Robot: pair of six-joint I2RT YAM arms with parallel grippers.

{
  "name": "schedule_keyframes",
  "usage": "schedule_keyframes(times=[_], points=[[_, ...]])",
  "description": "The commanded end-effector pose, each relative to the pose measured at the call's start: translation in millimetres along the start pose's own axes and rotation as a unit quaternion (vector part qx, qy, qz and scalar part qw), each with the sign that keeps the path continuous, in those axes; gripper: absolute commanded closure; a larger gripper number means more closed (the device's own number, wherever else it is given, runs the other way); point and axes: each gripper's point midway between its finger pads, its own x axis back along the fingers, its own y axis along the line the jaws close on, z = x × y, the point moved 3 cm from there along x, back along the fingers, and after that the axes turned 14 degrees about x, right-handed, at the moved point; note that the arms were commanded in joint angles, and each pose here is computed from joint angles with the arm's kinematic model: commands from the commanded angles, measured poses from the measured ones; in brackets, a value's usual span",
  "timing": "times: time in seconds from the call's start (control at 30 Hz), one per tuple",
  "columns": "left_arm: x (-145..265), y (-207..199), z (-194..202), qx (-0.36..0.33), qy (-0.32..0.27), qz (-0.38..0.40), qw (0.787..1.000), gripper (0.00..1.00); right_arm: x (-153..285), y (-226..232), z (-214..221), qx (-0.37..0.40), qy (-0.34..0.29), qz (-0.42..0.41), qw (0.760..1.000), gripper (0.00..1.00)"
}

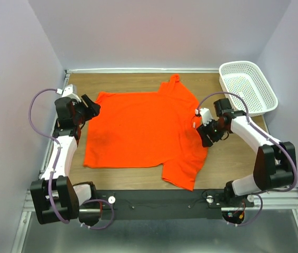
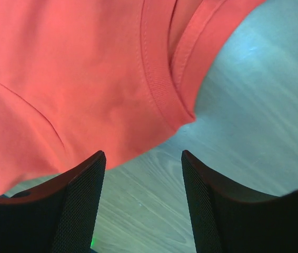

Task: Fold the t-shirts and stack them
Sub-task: Flatten the tshirt out

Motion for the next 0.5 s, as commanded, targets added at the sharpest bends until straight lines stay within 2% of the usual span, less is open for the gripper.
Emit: schedule_keyframes(times=[0.0, 0.17, 0.27, 0.3, 0.37, 0.4, 0.47], points=[[6, 5, 2, -0.021, -0.006, -0.009, 1.000, 0.33, -21, 15, 21, -0.034, 0.039, -0.048, 0.997, 0.33], [12, 0, 0, -0.028, -0.010, 0.001, 1.000, 0.33, -35, 13, 19, -0.070, 0.062, -0.078, 0.993, 0.33], [15, -3, -2, -0.033, -0.017, 0.007, 0.999, 0.33, -35, 15, 22, -0.078, 0.069, -0.080, 0.991, 0.39], [15, -4, -2, -0.033, -0.017, 0.009, 0.999, 0.33, -34, 14, 22, -0.080, 0.071, -0.075, 0.991, 0.53], [15, -7, -2, -0.033, -0.015, 0.016, 0.999, 0.33, -33, 11, 25, -0.078, 0.081, -0.069, 0.991, 0.66], [15, -9, -3, -0.034, -0.014, 0.020, 0.999, 0.33, -33, 10, 26, -0.076, 0.085, -0.065, 0.991, 0.77], [15, -9, -2, -0.034, -0.011, 0.023, 0.999, 0.33, -31, 10, 33, -0.072, 0.106, -0.062, 0.990, 0.88]])
